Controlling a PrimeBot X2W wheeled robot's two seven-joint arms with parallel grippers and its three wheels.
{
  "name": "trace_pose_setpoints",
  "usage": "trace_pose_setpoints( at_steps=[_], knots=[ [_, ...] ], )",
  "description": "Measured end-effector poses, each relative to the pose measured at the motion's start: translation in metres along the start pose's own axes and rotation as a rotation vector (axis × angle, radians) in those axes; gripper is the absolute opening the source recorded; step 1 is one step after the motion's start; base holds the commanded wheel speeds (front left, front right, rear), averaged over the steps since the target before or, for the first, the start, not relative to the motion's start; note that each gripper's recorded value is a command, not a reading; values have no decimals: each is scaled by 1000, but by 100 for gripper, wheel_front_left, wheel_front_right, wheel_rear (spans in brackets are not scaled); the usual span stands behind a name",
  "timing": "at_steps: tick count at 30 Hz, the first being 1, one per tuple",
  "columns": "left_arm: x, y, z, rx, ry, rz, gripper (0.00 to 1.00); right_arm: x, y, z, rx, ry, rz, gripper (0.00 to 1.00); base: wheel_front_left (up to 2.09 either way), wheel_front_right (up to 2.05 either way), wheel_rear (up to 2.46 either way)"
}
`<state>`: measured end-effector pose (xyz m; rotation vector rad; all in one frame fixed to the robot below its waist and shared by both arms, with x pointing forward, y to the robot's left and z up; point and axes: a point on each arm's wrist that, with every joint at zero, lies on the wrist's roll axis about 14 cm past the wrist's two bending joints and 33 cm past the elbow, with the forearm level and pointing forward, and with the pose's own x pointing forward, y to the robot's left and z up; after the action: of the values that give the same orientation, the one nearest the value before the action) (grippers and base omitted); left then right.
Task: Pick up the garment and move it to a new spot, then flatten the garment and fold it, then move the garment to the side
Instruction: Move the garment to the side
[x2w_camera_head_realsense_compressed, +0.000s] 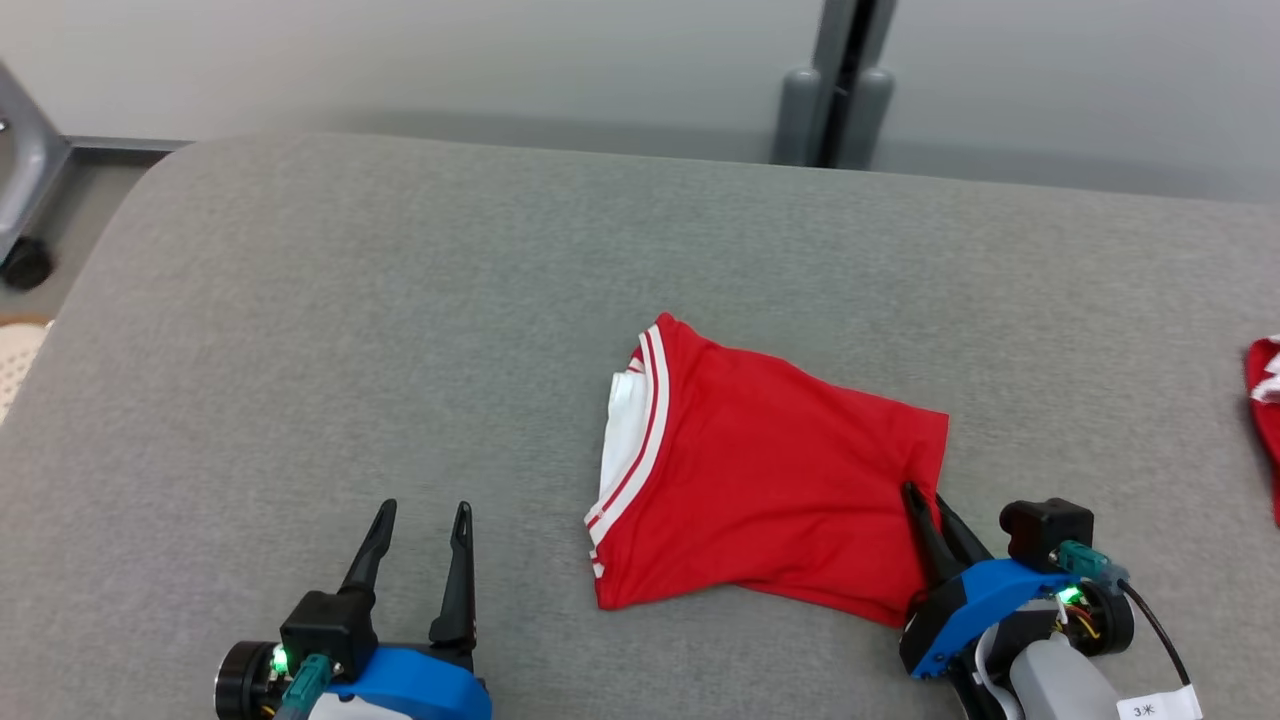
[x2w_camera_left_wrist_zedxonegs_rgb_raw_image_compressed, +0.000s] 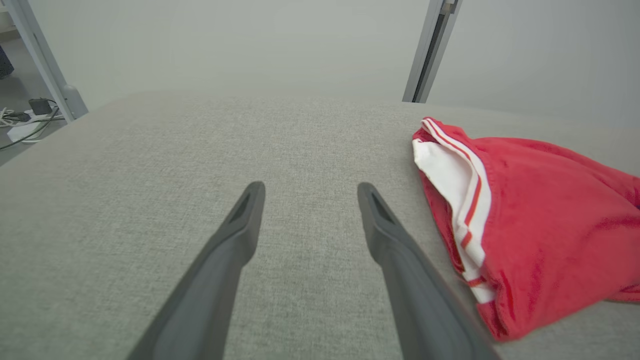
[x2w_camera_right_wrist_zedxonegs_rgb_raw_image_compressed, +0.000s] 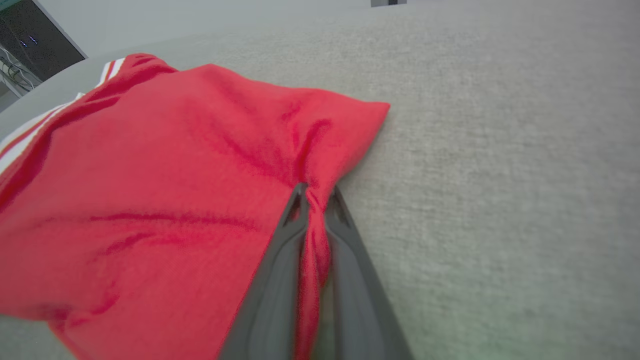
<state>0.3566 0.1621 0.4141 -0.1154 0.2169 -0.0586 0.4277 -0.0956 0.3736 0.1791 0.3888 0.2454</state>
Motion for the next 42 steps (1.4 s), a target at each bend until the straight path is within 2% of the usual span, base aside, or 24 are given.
trace_pose_setpoints(
  at_steps=[7,13,21,26,30,36,37,38,42],
  knots=[
    [26,-49,2,5,-4,-157,100,-47,-48,4,50,-68,-145,0,0,0,0],
    [48,-108,-4,6,17,-332,100,-93,-90,3,95,-112,-294,0,0,0,0],
    [58,-181,-8,19,26,-547,100,-148,-123,-3,142,-154,-448,0,0,0,0],
    [59,-207,-7,29,18,-622,100,-169,-136,2,149,-186,-510,0,0,0,0],
    [61,-209,-14,40,34,-633,100,-163,-143,18,77,-200,-508,0,0,0,0],
    [66,-198,-26,48,66,-611,100,-131,-162,94,-146,-273,-467,0,0,0,0],
    [67,-196,-29,52,73,-607,100,-128,-169,107,-181,-276,-473,0,0,0,0],
    [68,-190,-36,56,93,-595,100,-123,-185,129,-262,-262,-494,0,0,0,0],
    [70,-179,-42,60,108,-569,100,-128,-227,160,-346,-225,-589,0,0,0,0]
  ],
)
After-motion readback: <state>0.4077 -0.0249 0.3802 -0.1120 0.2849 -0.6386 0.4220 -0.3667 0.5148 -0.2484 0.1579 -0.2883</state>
